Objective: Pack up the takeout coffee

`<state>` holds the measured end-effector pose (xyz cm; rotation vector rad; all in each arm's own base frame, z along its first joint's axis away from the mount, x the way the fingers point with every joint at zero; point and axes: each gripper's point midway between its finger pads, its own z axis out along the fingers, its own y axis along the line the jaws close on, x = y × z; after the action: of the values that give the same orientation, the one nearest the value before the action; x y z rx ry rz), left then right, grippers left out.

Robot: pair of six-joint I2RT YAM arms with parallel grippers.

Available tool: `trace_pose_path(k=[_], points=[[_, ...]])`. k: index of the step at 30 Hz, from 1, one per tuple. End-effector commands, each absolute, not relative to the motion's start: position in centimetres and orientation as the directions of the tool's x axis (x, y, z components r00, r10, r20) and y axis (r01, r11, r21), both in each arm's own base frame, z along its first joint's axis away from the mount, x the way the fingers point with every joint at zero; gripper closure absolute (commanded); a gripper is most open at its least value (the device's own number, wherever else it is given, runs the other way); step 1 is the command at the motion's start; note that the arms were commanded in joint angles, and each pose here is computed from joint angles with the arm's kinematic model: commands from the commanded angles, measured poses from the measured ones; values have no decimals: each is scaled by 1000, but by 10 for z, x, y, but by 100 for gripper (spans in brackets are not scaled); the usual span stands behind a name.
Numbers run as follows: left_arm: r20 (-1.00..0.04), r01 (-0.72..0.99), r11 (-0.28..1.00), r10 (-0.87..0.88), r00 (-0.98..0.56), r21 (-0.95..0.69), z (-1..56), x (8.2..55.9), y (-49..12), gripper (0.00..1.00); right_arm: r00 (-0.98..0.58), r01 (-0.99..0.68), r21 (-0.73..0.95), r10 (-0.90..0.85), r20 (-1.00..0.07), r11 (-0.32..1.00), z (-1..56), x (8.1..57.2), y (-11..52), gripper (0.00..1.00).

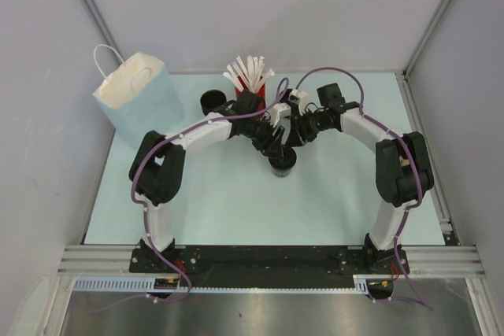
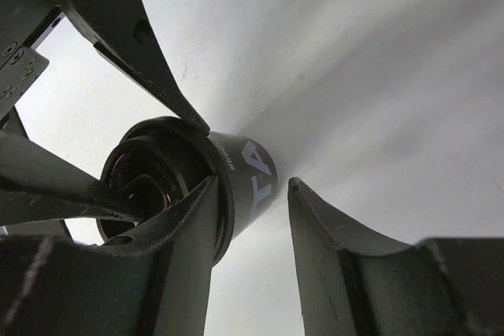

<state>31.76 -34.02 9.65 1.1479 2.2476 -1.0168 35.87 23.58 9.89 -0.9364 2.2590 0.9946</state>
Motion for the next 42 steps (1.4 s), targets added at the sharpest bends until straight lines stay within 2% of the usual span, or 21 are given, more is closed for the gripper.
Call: trace_pose_path(k=[1, 13, 20, 29, 34, 42], points=[[-395, 823, 540, 728, -561, -175, 3, 322, -266, 54, -733, -678, 437, -498, -464, 591, 41, 319, 210, 54], [-377, 818, 546, 729, -571, -182, -4, 320, -268, 56, -749, -657, 550, -358, -558, 517, 100, 338, 208, 48], [-373, 817, 549, 731, -572, -176, -5, 321, -266, 56, -744, -658, 559, -319, -587, 505, 117, 345, 202, 47], [-370, 813, 553, 728, -578, -182, -9, 320, -267, 57, -773, -634, 624, -344, -533, 457, 115, 321, 198, 47], [-369, 812, 553, 727, -579, -186, -10, 319, -267, 57, -774, -633, 633, -337, -537, 446, 119, 320, 203, 47], [-375, 811, 553, 722, -581, -192, -9, 320, -269, 57, -773, -634, 608, -367, -518, 479, 105, 315, 208, 47]])
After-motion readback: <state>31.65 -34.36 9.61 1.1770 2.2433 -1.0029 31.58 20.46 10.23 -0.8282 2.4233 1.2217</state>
